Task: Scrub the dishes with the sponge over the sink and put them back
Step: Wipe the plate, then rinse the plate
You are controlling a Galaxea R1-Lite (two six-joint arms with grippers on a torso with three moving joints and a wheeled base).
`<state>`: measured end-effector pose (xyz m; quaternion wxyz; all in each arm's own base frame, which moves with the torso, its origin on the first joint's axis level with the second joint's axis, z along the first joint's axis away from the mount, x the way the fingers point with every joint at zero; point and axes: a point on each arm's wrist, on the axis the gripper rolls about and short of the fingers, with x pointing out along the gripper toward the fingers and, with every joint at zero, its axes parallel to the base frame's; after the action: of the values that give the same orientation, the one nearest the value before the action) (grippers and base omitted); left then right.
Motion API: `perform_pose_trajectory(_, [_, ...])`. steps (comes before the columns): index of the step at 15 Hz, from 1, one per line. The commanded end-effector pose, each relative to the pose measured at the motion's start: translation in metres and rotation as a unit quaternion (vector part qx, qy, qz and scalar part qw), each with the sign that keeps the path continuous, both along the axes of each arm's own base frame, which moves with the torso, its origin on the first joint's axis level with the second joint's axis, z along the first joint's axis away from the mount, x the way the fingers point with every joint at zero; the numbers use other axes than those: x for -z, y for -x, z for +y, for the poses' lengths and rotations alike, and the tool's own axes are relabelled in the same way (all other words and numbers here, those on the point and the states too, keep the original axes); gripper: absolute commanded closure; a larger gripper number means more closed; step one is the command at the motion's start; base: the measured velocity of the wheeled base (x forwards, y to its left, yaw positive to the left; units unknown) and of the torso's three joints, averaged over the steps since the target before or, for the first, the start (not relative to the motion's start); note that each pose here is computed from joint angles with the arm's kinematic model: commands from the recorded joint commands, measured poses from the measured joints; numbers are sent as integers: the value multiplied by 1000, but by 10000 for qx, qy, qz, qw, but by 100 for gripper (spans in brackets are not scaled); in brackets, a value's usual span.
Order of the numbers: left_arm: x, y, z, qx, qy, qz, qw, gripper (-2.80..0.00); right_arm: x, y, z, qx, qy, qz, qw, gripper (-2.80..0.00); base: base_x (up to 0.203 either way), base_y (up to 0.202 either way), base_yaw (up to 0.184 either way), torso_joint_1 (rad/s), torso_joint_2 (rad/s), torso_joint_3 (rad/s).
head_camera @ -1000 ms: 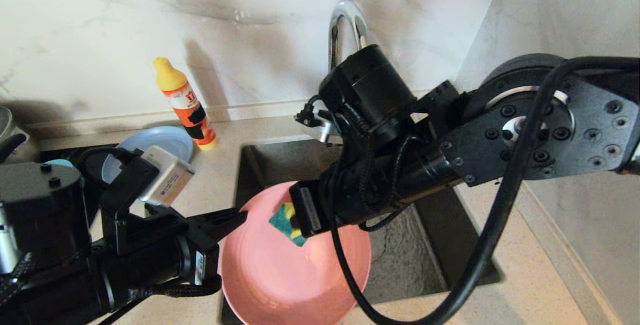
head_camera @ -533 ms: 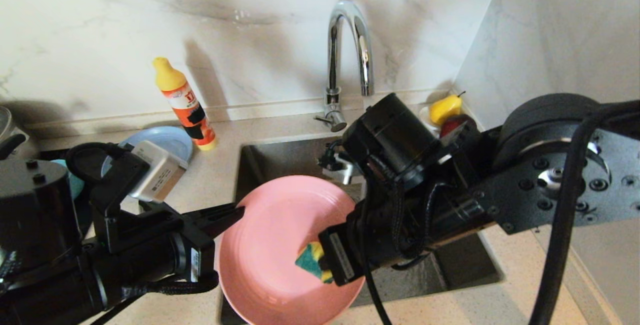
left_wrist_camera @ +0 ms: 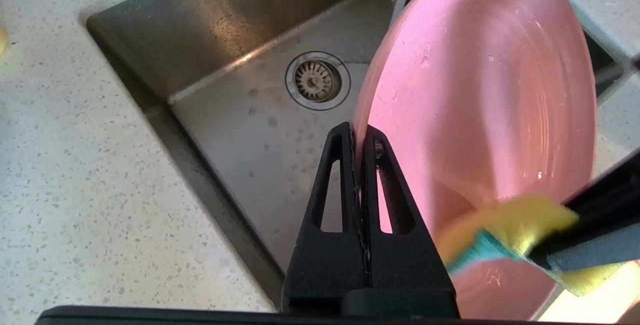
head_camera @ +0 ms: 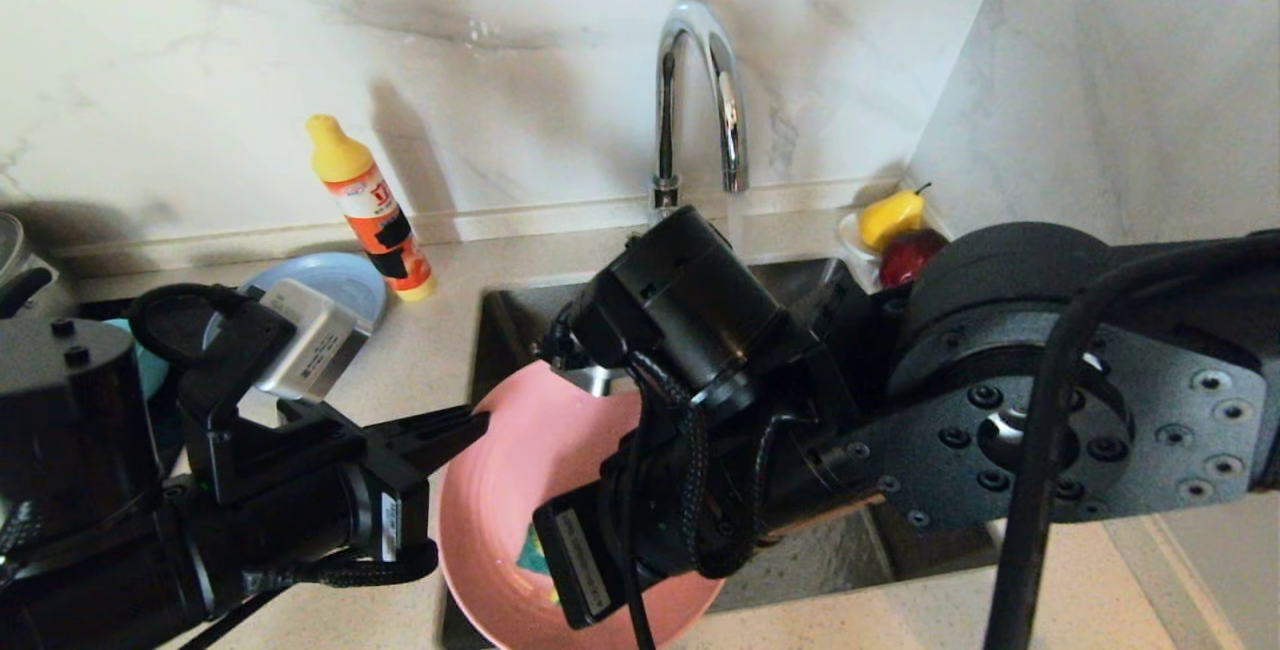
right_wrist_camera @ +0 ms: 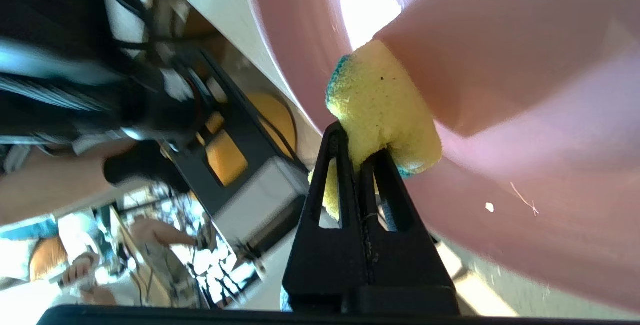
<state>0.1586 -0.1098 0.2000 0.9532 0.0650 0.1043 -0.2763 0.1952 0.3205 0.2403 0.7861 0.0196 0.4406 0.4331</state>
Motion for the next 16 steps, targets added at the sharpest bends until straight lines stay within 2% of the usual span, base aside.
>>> perform_pose_trajectory(1, [1,0,0,-4,-4,3,10000,0,-11,-3,2,22,-178,-93,9998,0,0,0,0,0,0,0])
perform_pose_trajectory(5, [2,0,0,-6,-13,31,10000,0,-53,-4,-35,326,-557,-373,9972,0,0,0,0,0,0,0])
perform_pose_trajectory(7, [3,-1,-1,-47,50,127,9999,0,-79,7,-64,459,-748,-511,9948,0,0,0,0,0,0,0])
perform_pose_trajectory(10, [8,-18,-10,-228,260,494,9982,0,-123,38,-126,713,-1203,-834,9867,0,0,0,0,0,0,0])
perform_pose_trajectory(12, [16,-40,-24,-547,375,832,9943,0,-143,63,-178,1064,-1444,-1077,9779,0,0,0,0,0,0,0])
perform_pose_trajectory(14, [18,-65,-39,-854,570,1075,9889,0,-148,84,-226,1653,-1533,-1303,9655,0,0,0,0,0,0,0])
perform_pose_trajectory(16, [15,-87,-54,-1091,794,1406,9808,0,-140,110,-265,2244,-1469,-1404,9531,0,0,0,0,0,0,0])
